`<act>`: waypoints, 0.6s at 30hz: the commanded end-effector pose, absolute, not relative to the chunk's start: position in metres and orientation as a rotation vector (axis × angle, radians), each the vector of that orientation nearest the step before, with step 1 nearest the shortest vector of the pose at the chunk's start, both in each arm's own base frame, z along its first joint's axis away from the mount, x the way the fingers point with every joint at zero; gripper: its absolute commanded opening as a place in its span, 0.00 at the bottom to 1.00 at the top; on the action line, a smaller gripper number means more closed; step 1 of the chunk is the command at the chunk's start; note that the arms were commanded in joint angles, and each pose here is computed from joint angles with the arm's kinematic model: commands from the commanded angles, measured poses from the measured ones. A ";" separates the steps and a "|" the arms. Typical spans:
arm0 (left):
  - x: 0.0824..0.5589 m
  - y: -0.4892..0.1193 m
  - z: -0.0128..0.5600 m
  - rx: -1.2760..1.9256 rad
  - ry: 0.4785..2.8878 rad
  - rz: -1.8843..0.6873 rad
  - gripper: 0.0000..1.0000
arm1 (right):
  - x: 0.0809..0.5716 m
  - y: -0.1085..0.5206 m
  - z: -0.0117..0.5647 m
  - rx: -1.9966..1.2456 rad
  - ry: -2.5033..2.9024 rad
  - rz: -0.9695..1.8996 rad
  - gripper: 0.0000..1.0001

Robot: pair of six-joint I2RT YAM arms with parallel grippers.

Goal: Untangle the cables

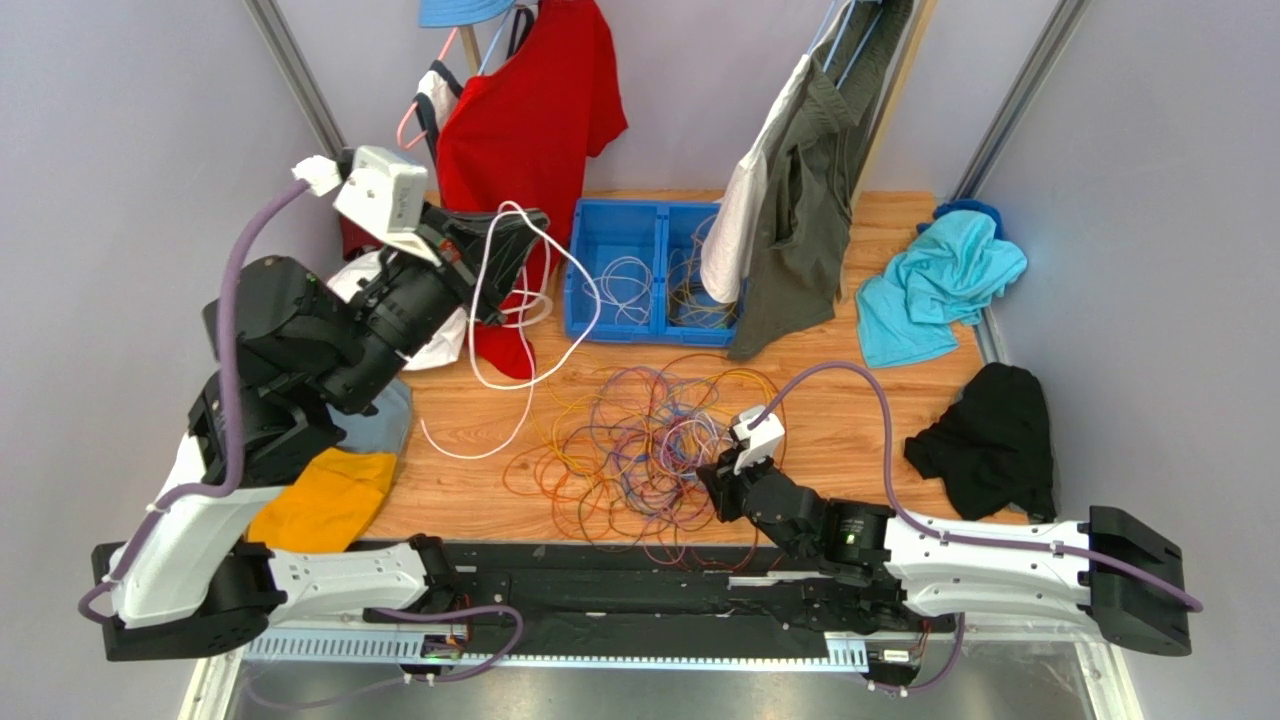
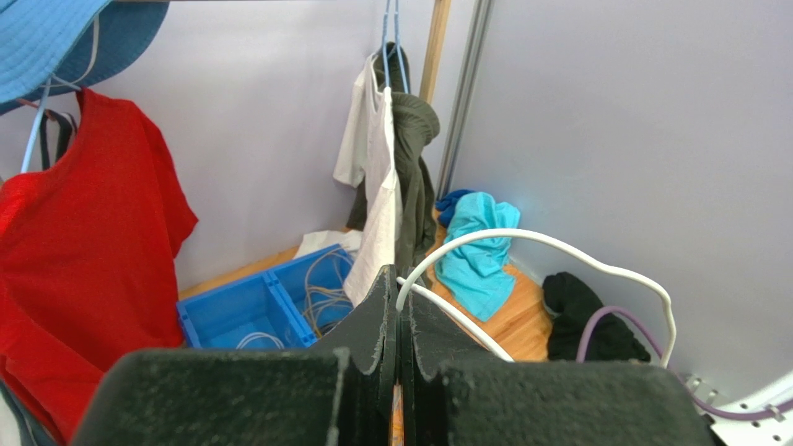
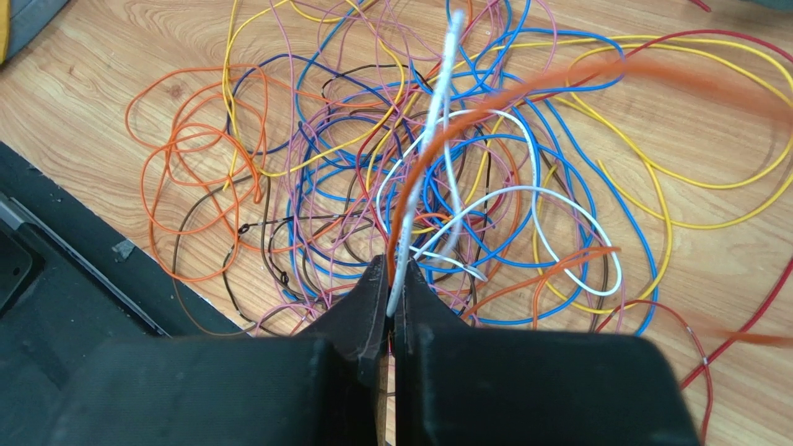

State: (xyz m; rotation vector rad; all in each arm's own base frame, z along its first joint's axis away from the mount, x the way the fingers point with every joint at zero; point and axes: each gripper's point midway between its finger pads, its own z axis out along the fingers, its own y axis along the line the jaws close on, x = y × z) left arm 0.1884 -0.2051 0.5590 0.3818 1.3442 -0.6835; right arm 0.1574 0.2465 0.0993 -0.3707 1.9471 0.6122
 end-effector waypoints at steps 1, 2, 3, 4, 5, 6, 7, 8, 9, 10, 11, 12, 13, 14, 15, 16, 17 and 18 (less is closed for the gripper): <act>0.211 -0.222 0.541 0.420 1.394 -0.587 0.00 | 0.166 0.250 0.119 -0.290 1.930 0.618 0.15; 0.214 -0.226 0.537 0.423 1.409 -0.594 0.00 | 0.166 0.251 0.119 -0.296 1.942 0.602 0.28; 0.219 -0.232 0.528 0.435 1.432 -0.591 0.00 | 0.168 0.256 0.129 -0.288 1.941 0.605 0.46; 0.225 -0.232 0.522 0.429 1.453 -0.581 0.00 | 0.167 0.251 0.123 -0.313 1.982 0.552 0.53; 0.227 -0.237 0.515 0.437 1.472 -0.598 0.00 | 0.167 0.251 0.120 -0.325 2.008 0.519 0.57; 0.233 -0.243 0.505 0.446 1.502 -0.594 0.00 | 0.166 0.250 0.119 -0.328 2.028 0.500 0.59; 0.242 -0.242 0.497 0.437 1.530 -0.580 0.00 | 0.166 0.250 0.125 -0.339 2.052 0.473 0.62; 0.245 -0.247 0.490 0.445 1.554 -0.601 0.00 | 0.165 0.249 0.124 -0.351 2.076 0.446 0.63; 0.253 -0.253 0.477 0.453 1.592 -0.598 0.00 | 0.165 0.249 0.128 -0.347 2.087 0.439 0.63; 0.265 -0.249 0.467 0.438 1.625 -0.580 0.00 | 0.163 0.245 0.131 -0.364 2.105 0.416 0.63; 0.269 -0.253 0.461 0.441 1.646 -0.607 0.00 | 0.162 0.244 0.137 -0.358 2.100 0.425 0.63; 0.281 -0.258 0.447 0.443 1.687 -0.599 0.00 | 0.160 0.243 0.140 -0.360 2.100 0.437 0.62; 0.292 -0.256 0.442 0.434 1.708 -0.607 0.00 | 0.159 0.241 0.144 -0.366 2.095 0.446 0.62; 0.299 -0.258 0.437 0.428 1.724 -0.614 0.00 | 0.157 0.239 0.153 -0.357 2.075 0.484 0.62; 0.312 -0.265 0.431 0.432 1.744 -0.614 0.00 | 0.155 0.239 0.157 -0.354 2.067 0.513 0.61; 0.322 -0.264 0.430 0.426 1.749 -0.613 0.00 | 0.154 0.237 0.160 -0.348 2.059 0.530 0.61; 0.335 -0.271 0.428 0.426 1.760 -0.605 0.00 | 0.152 0.234 0.167 -0.334 2.041 0.566 0.61; 0.344 -0.271 0.427 0.424 1.771 -0.589 0.00 | 0.151 0.232 0.170 -0.331 2.033 0.580 0.59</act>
